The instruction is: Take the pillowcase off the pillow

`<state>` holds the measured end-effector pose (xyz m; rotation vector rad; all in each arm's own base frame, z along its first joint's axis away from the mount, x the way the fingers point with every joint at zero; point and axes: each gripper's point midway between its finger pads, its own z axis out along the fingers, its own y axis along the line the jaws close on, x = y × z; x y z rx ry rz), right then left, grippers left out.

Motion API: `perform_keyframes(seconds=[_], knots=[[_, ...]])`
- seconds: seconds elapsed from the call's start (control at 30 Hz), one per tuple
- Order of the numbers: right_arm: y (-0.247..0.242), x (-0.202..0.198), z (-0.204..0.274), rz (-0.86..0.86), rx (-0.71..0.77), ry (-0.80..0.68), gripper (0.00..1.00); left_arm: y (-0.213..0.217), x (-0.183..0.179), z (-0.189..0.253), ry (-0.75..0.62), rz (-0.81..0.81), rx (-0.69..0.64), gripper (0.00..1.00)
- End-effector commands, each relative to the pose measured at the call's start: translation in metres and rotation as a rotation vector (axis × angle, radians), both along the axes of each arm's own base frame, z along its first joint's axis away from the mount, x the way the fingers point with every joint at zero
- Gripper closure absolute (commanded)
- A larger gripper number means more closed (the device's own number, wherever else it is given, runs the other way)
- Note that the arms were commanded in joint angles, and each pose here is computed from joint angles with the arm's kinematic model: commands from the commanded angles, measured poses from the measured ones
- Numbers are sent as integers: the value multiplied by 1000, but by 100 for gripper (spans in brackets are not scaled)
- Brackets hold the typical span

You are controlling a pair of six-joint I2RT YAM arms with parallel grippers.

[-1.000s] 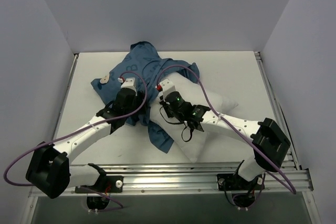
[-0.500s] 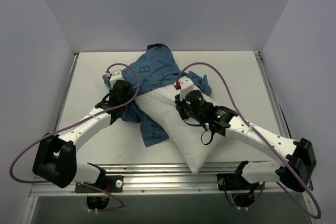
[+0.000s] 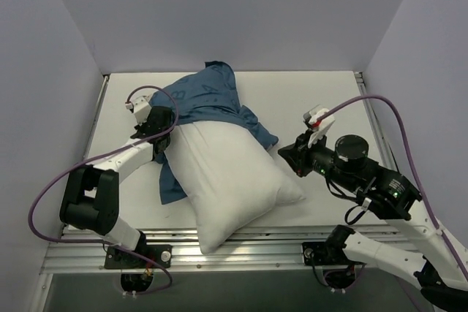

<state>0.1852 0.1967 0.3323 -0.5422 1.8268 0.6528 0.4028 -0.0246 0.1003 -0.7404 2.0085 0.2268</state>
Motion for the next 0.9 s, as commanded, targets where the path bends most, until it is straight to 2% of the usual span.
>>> perform_keyframes(seconds=[0.0,0.03,0.1,0.13,0.2,0.23,0.3,0.33,0.43,0.47,0.57,0.6,0.67,0.7,0.73,0.8,0.83,0.87], knots=[[12,3,-52,11,-93,141,100,-25,15,22,-66,-56,-92,97],[19,12,-61,-12,-83,159,87,-28,11,19,-61,-63,-112,96],[28,21,-68,-24,-71,168,73,-38,1,26,-73,-100,-176,94],[37,28,-73,-24,-69,175,57,-40,-8,21,-59,-117,-189,89],[45,37,-78,-31,-70,179,43,-47,-24,37,-71,-159,-233,80],[52,46,-78,-37,-67,175,28,-48,-29,42,-74,-176,-236,67],[58,57,-79,-51,-58,170,18,-53,-43,69,-99,-263,-224,53],[62,65,-82,-62,-63,180,10,-56,-45,80,-110,-299,-211,37],[70,87,-89,-100,-42,207,0,-68,-49,126,-150,-460,-144,23],[72,93,-86,-109,-29,207,0,-74,-48,135,-157,-514,-128,17],[87,108,-93,-108,-25,217,0,-95,-37,169,-193,-699,-59,12],[93,113,-88,-106,-13,208,0,-102,-26,178,-198,-762,-5,6],[104,122,-101,-100,-30,237,0,-119,-18,184,-194,-880,17,4],[108,127,-99,-103,-24,238,0,-126,-8,172,-150,-934,48,4],[114,133,-111,-111,-35,256,0,-135,-1,187,-179,-979,56,4],[120,141,-117,-121,-37,268,0,-153,10,170,-122,-1094,56,4],[124,145,-132,-128,-55,295,0,-162,16,182,-145,-1138,57,4],[126,147,-138,-130,-62,308,0,-172,19,161,-81,-1193,28,4]])
